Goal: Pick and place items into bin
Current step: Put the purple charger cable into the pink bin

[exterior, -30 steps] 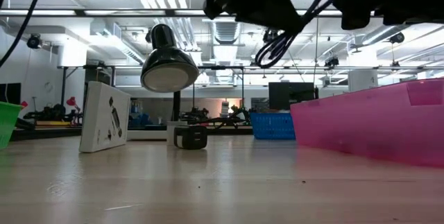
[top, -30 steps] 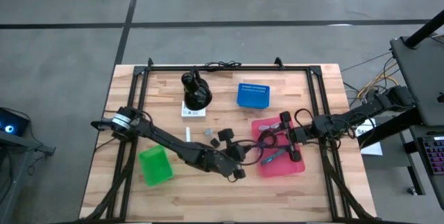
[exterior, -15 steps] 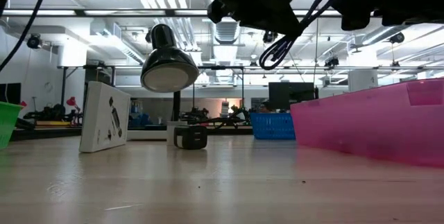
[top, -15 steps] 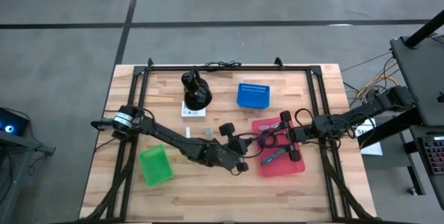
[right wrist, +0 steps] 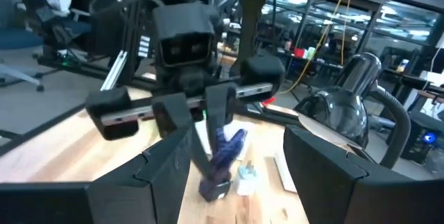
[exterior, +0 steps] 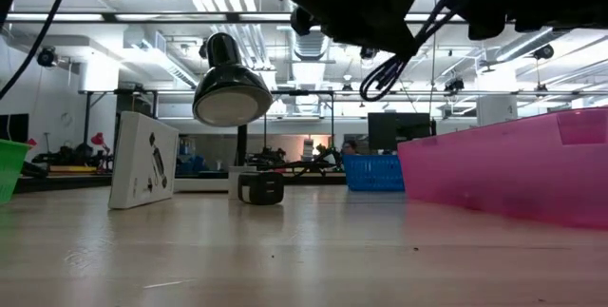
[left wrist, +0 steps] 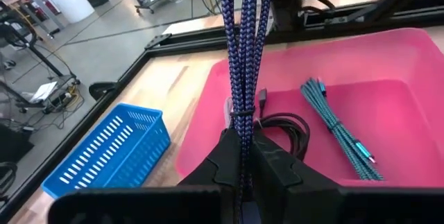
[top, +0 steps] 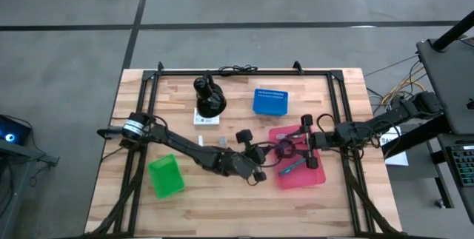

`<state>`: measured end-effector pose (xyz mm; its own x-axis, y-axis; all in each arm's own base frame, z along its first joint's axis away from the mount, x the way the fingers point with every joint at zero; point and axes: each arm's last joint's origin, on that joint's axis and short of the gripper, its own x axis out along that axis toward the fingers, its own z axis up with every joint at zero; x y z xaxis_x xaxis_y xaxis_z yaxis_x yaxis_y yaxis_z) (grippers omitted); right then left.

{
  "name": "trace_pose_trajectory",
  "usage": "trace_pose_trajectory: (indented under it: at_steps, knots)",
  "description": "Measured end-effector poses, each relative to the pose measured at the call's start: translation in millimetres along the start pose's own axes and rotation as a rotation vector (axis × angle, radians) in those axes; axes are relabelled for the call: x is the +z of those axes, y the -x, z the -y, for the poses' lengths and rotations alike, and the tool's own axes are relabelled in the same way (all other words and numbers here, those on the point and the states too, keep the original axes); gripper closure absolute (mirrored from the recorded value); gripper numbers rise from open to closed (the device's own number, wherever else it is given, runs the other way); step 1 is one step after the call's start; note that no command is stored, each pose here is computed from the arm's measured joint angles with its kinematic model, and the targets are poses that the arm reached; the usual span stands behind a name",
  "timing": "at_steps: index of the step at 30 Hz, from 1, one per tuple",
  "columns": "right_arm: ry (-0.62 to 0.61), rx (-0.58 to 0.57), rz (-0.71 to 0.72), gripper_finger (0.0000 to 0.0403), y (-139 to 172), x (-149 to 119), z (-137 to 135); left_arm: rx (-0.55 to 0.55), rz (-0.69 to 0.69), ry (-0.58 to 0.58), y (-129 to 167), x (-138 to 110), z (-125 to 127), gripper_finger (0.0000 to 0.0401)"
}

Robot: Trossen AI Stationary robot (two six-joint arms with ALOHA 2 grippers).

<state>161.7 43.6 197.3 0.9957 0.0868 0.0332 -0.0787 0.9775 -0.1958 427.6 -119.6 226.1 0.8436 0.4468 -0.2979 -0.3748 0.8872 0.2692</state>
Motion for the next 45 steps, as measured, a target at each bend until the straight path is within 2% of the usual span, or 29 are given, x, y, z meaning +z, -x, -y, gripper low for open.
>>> trace_pose_trajectory:
  at_steps: [23,28,30,45]
  knots:
    - [0.026,0.011,-0.054,0.0188,-27,-4,-7,0.005,0.018,-0.026,-2,3,-3,0.0393]
    - [0.022,-0.063,-0.069,0.0193,-28,-4,-5,0.005,0.018,-0.025,-2,3,-3,0.0393]
    - [0.022,-0.089,-0.071,0.0201,-27,-4,-4,0.005,0.018,-0.025,-2,3,-3,0.0393]
    - [0.023,-0.088,-0.074,0.031,-25,-5,-4,0.007,0.018,-0.022,-2,3,-3,0.0393]
